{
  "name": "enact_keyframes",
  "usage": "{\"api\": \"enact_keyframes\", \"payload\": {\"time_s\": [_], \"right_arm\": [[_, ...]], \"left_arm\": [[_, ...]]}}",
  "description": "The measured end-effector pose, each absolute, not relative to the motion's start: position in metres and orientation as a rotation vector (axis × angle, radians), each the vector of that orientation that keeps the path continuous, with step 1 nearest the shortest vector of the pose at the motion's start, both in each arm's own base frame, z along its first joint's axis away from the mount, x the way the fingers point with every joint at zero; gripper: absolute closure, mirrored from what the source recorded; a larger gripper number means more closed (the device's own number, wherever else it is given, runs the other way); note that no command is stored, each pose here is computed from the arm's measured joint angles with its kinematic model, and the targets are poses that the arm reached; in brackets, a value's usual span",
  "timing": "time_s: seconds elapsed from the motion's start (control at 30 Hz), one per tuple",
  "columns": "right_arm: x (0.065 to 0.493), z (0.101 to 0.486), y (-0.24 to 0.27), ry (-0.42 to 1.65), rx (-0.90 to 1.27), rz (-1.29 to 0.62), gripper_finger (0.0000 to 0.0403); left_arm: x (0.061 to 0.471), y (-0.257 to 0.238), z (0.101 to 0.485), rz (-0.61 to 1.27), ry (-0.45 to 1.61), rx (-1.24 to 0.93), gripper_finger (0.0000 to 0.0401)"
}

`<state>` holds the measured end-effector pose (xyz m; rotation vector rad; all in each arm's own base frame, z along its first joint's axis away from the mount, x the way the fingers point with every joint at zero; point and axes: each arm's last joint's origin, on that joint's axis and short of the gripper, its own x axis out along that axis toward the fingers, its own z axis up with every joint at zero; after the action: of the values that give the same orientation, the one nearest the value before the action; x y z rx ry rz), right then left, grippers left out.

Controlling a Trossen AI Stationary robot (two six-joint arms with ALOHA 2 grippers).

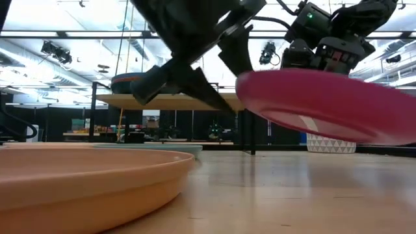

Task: Place and stack plates onto a shelf
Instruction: Stack the pink plate on the blue plate on the shelf

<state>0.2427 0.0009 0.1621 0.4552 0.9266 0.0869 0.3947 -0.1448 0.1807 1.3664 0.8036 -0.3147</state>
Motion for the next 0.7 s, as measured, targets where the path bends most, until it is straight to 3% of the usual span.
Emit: {"api": "enact_keyframes", "payload": {"time_s": [0.27,0.7], "right_arm": [[0.2447,0.164,0.0015,0.901,0.46,0.117,0.0381],[0.2464,0.1652,-0.0007,0.873,0.442,0.077,0.0369]], "left_arm": [[0.399,-0.1436,0.1788,-0.381,0.769,1.524,0.0206],[0.4002,-0.1443,0.1801,-0.37,0.754,1.533,0.0338]]}}
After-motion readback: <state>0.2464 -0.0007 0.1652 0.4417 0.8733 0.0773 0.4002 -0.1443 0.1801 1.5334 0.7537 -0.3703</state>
